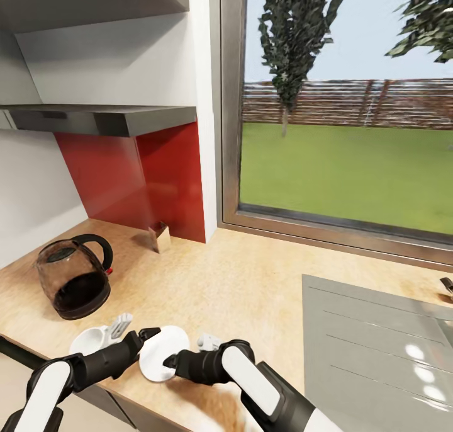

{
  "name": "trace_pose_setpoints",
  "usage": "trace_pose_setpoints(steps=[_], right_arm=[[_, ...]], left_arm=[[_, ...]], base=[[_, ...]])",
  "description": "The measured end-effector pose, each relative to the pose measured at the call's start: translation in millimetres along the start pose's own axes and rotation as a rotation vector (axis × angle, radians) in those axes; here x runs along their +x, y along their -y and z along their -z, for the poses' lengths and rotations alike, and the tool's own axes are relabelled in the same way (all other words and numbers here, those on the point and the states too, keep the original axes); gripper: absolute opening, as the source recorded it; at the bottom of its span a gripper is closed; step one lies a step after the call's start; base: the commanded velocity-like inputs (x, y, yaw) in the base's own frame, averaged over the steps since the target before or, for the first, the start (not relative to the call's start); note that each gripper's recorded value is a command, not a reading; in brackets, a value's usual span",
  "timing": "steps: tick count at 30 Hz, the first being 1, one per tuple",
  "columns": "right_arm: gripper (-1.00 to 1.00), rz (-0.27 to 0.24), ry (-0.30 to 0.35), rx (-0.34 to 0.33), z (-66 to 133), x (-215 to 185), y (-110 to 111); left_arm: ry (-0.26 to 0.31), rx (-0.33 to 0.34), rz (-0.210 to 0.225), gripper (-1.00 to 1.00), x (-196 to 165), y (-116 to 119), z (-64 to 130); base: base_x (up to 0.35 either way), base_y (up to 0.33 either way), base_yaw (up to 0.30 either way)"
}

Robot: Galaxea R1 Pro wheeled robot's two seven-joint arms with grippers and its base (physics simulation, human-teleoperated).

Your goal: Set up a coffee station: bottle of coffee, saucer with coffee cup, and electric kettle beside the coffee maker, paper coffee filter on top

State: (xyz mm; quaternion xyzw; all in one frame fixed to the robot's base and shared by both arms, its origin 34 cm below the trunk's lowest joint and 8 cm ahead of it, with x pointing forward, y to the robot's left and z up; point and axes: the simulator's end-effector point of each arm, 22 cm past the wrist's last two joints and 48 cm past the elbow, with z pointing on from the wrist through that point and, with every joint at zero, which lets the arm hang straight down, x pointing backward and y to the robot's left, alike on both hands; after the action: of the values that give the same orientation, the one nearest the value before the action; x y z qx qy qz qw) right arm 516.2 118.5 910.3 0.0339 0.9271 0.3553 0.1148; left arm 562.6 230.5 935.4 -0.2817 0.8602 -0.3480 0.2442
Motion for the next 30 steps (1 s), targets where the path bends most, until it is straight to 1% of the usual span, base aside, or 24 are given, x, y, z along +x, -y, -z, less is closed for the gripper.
trace_pose_setpoints(steps=[3, 6, 20, 25, 30], right_arm=[[1.00, -0.023, 0.037, 0.007, -0.7, -7.8, 4.0], [1.00, -0.032, 0.052, 0.010, -0.7, -11.3, 5.8], [1.00, -0.033, 0.062, 0.006, -0.9, -13.0, 2.4], [1.00, -0.044, 0.076, 0.003, -0.9, -15.7, 1.6], [1.00, -0.045, 0.081, 0.004, -1.2, -16.4, 1.4]], left_arm=[[-0.001, 0.001, 0.000, 1.00, 0.0, 0.3, 0.0], [-0.001, 0.002, 0.000, 1.00, 0.0, 0.5, 0.0], [-0.003, 0.008, 0.003, 1.00, 1.2, 2.3, -0.6], [-0.006, 0.014, 0.006, 1.00, 2.0, 3.9, -0.8], [-0.026, 0.022, -0.007, 1.00, 10.1, 9.3, -4.6]], base=[[0.000, 0.000, 0.000], [0.000, 0.000, 0.000], [0.000, 0.000, 0.000], [0.000, 0.000, 0.000], [0.000, 0.000, 0.000]])
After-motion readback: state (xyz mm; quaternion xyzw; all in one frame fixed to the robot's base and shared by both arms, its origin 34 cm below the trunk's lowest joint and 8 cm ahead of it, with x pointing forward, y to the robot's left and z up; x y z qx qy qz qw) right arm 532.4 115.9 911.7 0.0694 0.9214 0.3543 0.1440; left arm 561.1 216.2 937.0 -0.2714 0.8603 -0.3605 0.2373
